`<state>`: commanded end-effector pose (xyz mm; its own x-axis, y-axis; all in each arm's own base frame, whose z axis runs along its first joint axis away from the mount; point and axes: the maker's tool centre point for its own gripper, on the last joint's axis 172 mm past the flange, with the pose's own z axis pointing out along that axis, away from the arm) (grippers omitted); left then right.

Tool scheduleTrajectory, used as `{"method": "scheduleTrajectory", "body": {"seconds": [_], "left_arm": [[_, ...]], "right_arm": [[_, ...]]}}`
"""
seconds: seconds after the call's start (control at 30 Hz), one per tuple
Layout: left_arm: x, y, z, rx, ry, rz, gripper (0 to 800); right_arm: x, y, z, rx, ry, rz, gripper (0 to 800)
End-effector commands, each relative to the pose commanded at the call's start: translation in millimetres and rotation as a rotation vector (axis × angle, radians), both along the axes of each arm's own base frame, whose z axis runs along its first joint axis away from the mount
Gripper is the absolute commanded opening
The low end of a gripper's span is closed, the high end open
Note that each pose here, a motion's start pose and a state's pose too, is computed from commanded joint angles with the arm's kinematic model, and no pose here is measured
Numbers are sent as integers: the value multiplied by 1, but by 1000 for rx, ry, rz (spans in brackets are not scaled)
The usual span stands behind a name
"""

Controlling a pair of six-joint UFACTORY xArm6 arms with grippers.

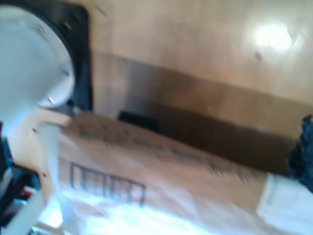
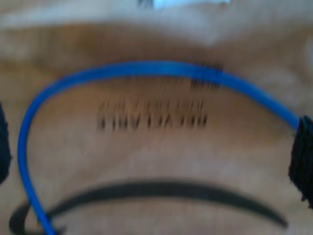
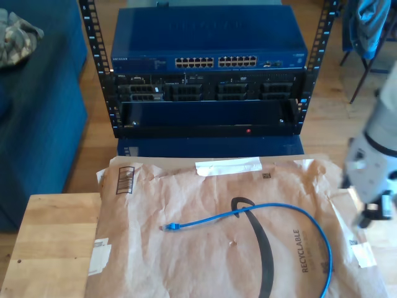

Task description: Grab the cable and plug it in

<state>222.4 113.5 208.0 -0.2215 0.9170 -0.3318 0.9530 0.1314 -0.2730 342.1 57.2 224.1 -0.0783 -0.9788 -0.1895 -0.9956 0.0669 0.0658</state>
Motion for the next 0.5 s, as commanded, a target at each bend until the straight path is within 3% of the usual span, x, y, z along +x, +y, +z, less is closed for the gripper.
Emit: {"method": "scheduleTrajectory", "body": {"seconds": [0.07,0.13,0.27,0.5], "left_arm": [[8,-6,2,-26,-22,14,800],[14,-16,3,-41,-31,-3,800],[19,-29,1,-45,-10,-3,800],[31,-55,4,-24,20,-32,800]], "right_arm": [[6,28,4,93,10,-23,796],[7,50,1,152,32,-29,796],[13,92,-10,148,24,58,796],[31,145,-29,133,-46,134,794]]}}
